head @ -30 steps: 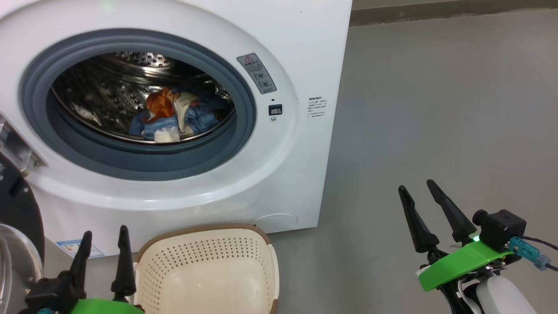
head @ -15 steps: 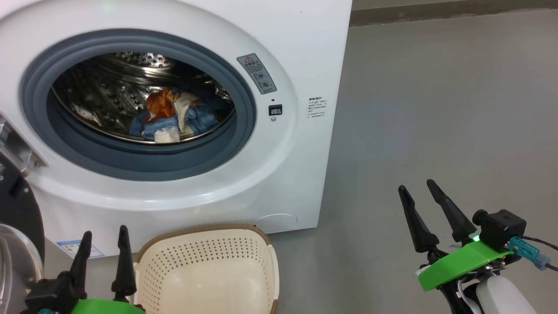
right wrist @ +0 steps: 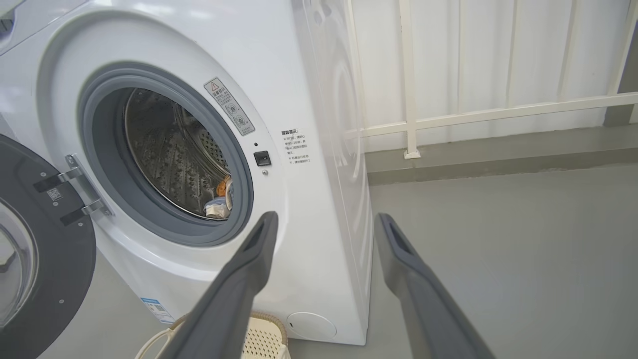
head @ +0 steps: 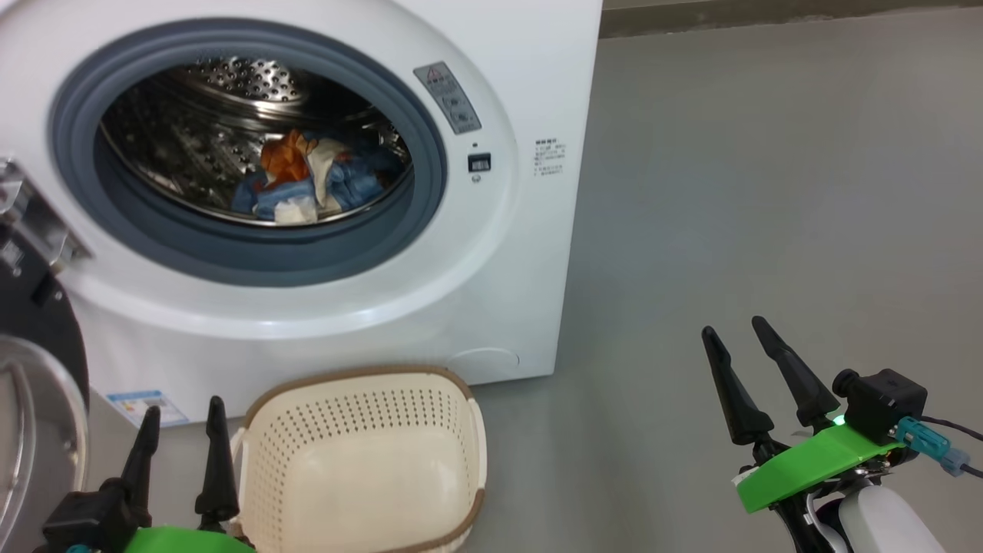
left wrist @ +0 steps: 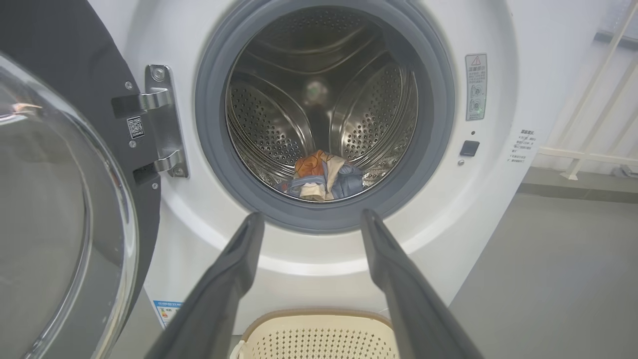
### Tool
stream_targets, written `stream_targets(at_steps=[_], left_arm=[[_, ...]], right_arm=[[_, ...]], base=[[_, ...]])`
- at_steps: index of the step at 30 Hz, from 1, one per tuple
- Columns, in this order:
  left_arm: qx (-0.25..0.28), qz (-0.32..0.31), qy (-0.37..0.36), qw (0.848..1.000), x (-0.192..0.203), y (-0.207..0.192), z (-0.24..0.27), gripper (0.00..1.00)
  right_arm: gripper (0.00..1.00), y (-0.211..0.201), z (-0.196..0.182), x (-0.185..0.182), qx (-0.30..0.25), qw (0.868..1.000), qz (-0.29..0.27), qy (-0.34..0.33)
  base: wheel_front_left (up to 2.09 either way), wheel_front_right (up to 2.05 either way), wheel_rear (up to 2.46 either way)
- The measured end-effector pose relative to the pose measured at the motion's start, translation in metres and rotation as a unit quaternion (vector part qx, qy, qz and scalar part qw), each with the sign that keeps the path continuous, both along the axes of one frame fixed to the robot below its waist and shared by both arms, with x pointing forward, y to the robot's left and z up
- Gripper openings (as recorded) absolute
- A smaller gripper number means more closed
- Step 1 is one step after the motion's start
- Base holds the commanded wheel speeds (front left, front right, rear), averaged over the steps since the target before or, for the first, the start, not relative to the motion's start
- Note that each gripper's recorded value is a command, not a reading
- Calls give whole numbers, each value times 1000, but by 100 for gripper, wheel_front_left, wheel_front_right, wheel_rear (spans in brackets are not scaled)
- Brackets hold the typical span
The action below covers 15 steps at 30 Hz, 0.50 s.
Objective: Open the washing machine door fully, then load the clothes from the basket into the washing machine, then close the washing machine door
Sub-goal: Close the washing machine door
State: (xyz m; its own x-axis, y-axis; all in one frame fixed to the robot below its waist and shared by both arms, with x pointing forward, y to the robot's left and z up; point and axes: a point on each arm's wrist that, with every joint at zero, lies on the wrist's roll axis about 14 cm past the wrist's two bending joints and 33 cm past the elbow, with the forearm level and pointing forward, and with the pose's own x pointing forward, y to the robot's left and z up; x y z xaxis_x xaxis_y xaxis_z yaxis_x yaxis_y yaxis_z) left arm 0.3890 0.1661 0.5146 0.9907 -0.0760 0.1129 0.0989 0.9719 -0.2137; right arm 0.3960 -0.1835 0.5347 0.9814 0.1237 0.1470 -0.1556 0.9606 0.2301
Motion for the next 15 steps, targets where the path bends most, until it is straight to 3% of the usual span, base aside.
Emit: stream_targets(at_steps=[7, 15], left_arm=[[1, 0, -1, 1000, 0, -1, 0, 100], [-1, 2, -1, 1000, -1, -1, 0, 100]], right_arm=[[100, 0, 0, 0, 0, 1000, 0, 0], [100, 0, 0, 0, 0, 1000, 0, -1]], base=[[-101, 101, 0], [-13, 13, 0]])
